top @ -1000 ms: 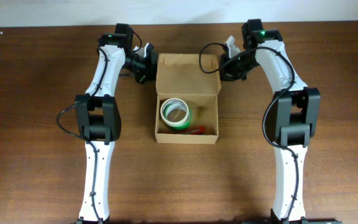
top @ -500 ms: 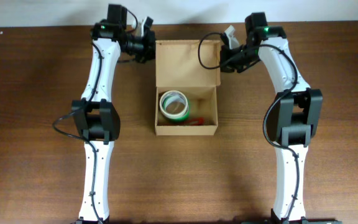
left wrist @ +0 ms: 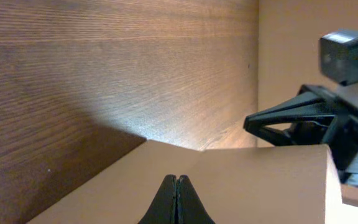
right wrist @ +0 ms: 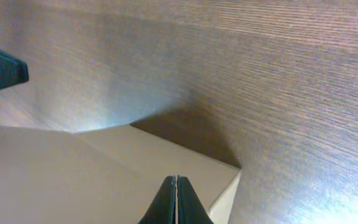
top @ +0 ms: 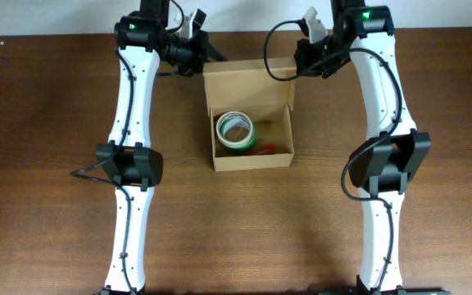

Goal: Pack container

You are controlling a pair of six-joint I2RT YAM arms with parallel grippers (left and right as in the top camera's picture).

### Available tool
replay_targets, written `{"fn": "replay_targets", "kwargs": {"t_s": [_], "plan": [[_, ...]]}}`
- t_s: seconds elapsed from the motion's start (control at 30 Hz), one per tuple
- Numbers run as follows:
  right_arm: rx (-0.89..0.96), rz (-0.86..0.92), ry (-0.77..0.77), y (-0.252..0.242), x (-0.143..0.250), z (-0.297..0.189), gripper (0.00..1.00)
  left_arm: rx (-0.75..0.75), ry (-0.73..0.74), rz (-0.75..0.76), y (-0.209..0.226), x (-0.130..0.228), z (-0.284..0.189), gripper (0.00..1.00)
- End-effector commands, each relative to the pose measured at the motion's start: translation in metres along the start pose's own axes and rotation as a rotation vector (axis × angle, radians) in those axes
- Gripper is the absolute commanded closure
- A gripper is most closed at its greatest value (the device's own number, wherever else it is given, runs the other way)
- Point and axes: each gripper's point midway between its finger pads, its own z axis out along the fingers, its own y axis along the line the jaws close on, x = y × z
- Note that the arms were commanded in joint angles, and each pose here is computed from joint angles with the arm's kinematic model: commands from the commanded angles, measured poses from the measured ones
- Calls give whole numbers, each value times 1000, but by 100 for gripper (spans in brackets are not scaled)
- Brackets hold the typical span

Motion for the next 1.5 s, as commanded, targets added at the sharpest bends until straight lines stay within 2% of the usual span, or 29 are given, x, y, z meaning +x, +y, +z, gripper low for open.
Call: {"fn": "replay_targets", "kwargs": {"t_s": [0.0,0.33,0.63,0.77,0.9,1.0,1.1,1.17,1.3,1.47], "plan": [[74,-109,-46,28,-5,-25,96,-61,-5,78,-10,6,-7,98],[271,-199,-10,50,14,-46,96,-286,14,135,-25,34,-35,98],[429,-275,-16,83,40,-93,96,-419,-113,256,-73,39,-84,99],[480,-282,-102,97,47,-137,96,-515,-233,353,-107,43,-127,99],[510,-283,-206,115,67,-193,96,-616,-410,452,-153,58,-192,98],[554,-288,-260,118,98,-230,96,-683,-530,496,-179,77,-242,98],[607,-266,-281,106,129,-243,96,-719,-573,502,-190,98,-270,98],[613,-246,-253,97,149,-235,96,-737,-547,501,-188,110,-275,98],[592,-144,-109,70,174,-184,96,-791,-377,443,-152,121,-250,98],[389,-115,-73,71,160,-104,96,-838,-130,360,-86,124,-190,98]]}}
